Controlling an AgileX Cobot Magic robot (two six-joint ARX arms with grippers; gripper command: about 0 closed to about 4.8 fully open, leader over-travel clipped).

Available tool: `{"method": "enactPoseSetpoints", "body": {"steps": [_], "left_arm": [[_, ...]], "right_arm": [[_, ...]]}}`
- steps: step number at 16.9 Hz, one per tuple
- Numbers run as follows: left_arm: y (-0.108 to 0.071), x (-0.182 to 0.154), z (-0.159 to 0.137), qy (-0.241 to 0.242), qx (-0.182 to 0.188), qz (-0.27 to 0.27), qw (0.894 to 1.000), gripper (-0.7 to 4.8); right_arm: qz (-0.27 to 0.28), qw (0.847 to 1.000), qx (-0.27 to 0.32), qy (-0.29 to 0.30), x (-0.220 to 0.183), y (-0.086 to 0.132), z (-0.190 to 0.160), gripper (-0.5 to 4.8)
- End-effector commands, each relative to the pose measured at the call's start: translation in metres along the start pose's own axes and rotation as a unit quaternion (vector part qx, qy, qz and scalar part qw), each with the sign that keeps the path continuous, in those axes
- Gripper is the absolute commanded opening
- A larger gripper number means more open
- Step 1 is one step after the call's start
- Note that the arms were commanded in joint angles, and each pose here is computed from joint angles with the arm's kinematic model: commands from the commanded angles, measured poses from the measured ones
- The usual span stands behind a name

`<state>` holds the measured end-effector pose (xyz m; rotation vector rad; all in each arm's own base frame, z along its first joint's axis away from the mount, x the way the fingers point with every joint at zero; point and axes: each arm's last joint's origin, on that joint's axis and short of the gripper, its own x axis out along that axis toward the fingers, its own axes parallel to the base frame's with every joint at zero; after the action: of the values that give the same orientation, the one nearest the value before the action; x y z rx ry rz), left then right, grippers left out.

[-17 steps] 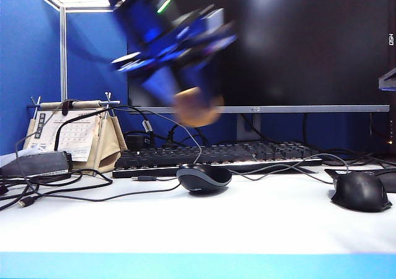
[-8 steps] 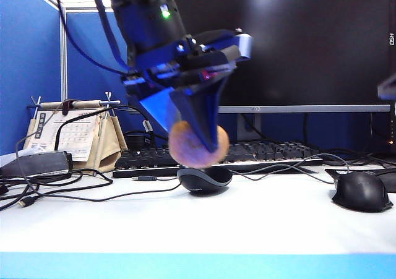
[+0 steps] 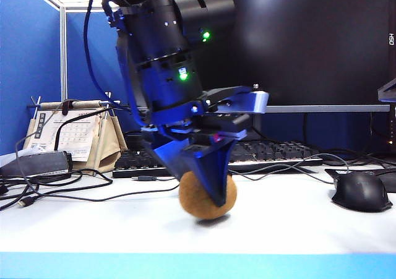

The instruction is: Pick up the kiwi and place it near the upside-down mouse.

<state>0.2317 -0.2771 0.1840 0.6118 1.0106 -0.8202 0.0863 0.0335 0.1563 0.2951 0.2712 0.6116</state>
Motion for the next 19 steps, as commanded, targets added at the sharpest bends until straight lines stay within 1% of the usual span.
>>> {"method": "enactPoseSetpoints", "body": {"steps": [1, 2, 3, 4, 5, 7, 9, 10, 11, 12, 13, 15, 16, 17, 18, 19], "left_arm": [[0.002, -0.001, 0.001, -0.005, 0.001, 0.019, 1.0, 0.01], [0.002, -0.001, 0.001, -0.002, 0.001, 0.023, 1.0, 0.36], [0.002, -0.001, 0.001, 0.001, 0.001, 0.023, 1.0, 1.47], [0.002, -0.001, 0.0, 0.002, 0.001, 0.025, 1.0, 2.25], [0.002, -0.001, 0.0, 0.002, 0.001, 0.025, 1.0, 2.85], [0.002, -0.001, 0.001, 0.001, -0.001, 0.031, 1.0, 3.36], [0.002, -0.001, 0.0, 0.002, -0.01, 0.034, 0.999, 4.39], [0.002, -0.002, 0.0, 0.002, -0.012, 0.034, 0.999, 4.63], [0.004, -0.008, 0.002, -0.007, -0.024, 0.057, 0.998, 4.71], [0.004, -0.013, 0.003, -0.017, -0.029, 0.059, 0.998, 4.71], [0.006, -0.025, 0.006, -0.039, -0.038, 0.074, 0.996, 4.71], [0.007, -0.049, 0.01, -0.08, -0.044, 0.086, 0.992, 4.65], [0.008, -0.067, 0.01, -0.105, -0.05, 0.089, 0.989, 4.14], [0.008, -0.086, 0.009, -0.13, -0.052, 0.091, 0.986, 2.99], [0.009, -0.115, 0.007, -0.171, -0.056, 0.094, 0.979, 1.44], [0.009, -0.142, 0.003, -0.212, -0.058, 0.097, 0.971, 1.01]], "right_arm": [[0.003, 1.0, -0.005, -0.002, 0.0, 0.001, 0.001, 2.11], [0.003, 1.0, -0.004, -0.002, 0.0, 0.001, 0.001, 2.11], [0.003, 1.0, -0.004, -0.002, 0.0, 0.001, 0.001, 2.12], [0.002, 1.0, -0.004, -0.003, 0.0, 0.001, 0.001, 2.11], [0.002, 1.0, -0.004, -0.003, 0.0, 0.001, 0.001, 2.11], [0.002, 1.0, -0.005, -0.003, 0.0, 0.001, 0.001, 2.11], [0.001, 1.0, -0.005, -0.003, 0.0, 0.0, 0.001, 2.12], [0.001, 1.0, -0.005, -0.003, 0.0, 0.0, 0.001, 2.12], [0.002, 1.0, -0.007, -0.003, 0.0, 0.001, 0.001, 2.12], [0.002, 1.0, -0.007, -0.003, 0.0, 0.001, 0.001, 2.12], [0.001, 1.0, -0.007, -0.003, 0.0, 0.0, 0.001, 2.12], [-0.003, 1.0, -0.007, -0.006, 0.0, 0.0, 0.001, 2.11], [-0.01, 1.0, -0.009, -0.011, 0.0, 0.0, 0.003, 2.1], [-0.016, 1.0, -0.01, -0.017, -0.001, 0.0, 0.004, 1.91], [-0.028, 0.999, -0.012, -0.026, -0.002, 0.001, 0.008, 1.36], [-0.045, 0.998, -0.016, -0.04, -0.005, 0.003, 0.014, 0.82]]}}
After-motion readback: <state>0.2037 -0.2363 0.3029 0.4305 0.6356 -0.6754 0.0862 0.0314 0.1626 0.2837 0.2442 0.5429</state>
